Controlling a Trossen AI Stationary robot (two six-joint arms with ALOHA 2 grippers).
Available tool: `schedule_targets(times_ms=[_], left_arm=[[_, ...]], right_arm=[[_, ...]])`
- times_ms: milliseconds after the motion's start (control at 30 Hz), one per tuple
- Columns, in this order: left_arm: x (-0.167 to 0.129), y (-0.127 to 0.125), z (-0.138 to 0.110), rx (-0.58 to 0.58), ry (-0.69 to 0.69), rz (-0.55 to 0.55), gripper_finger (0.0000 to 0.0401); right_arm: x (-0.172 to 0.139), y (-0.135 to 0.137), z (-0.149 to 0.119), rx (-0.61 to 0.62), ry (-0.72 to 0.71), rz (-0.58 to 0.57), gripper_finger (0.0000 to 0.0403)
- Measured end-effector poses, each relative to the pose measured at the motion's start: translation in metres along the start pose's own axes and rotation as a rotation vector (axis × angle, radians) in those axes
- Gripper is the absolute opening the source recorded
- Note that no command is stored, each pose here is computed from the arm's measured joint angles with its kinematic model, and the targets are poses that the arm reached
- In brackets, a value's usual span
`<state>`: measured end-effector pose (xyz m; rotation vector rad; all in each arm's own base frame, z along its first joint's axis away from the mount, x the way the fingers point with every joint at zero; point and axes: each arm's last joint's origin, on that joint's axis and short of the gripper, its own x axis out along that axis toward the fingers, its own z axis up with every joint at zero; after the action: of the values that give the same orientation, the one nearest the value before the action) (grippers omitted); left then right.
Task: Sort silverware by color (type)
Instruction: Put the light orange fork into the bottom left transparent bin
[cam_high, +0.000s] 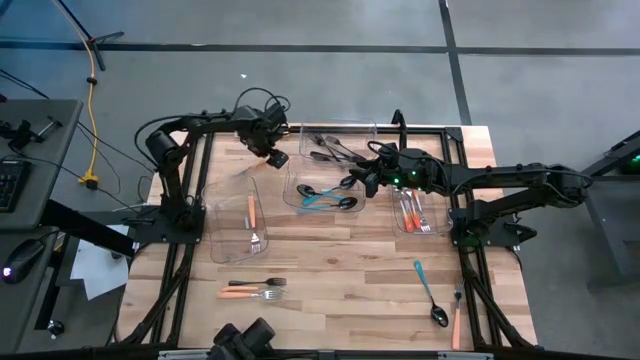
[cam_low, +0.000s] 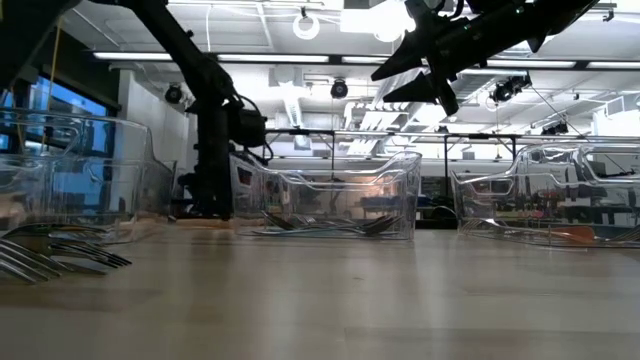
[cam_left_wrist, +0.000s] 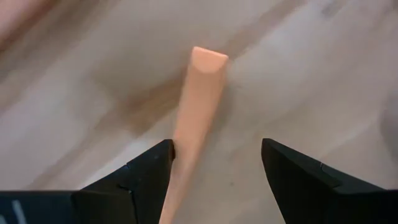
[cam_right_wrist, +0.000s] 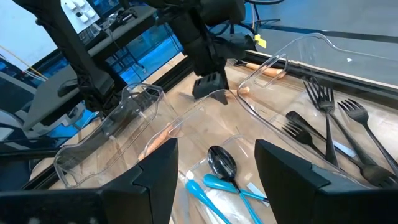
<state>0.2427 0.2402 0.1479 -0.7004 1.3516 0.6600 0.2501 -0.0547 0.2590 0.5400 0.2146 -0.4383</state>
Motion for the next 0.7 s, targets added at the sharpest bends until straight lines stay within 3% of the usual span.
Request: schedule_targets(times_ms=[133, 433, 567, 700], left_arm=[[0.0060, 0.0014, 0.0008, 0.002, 0.001, 0.050, 0.0239], [0.0068, 0.0020, 0.0001, -0.001, 0.009, 0.054, 0.0212], [0.0068, 0.0021, -0.0006, 0.018, 0.016, 0.055, 0.0159], [0.0066, 0.0022, -0.0008, 0.045, 0.018, 0.057, 0.0063]], right_arm=[[0.0000, 0.0000, 0.0000, 0.028, 0.000, 0.000, 0.0197], [0.0000, 0.0001, -0.0002, 0.030, 0.002, 0.000, 0.0197], [0.0000, 0.0000, -0.0003, 0.030, 0.003, 0.000, 0.0197], [0.0000, 0.0000, -0.0004, 0.030, 0.003, -0.001, 0.0197]])
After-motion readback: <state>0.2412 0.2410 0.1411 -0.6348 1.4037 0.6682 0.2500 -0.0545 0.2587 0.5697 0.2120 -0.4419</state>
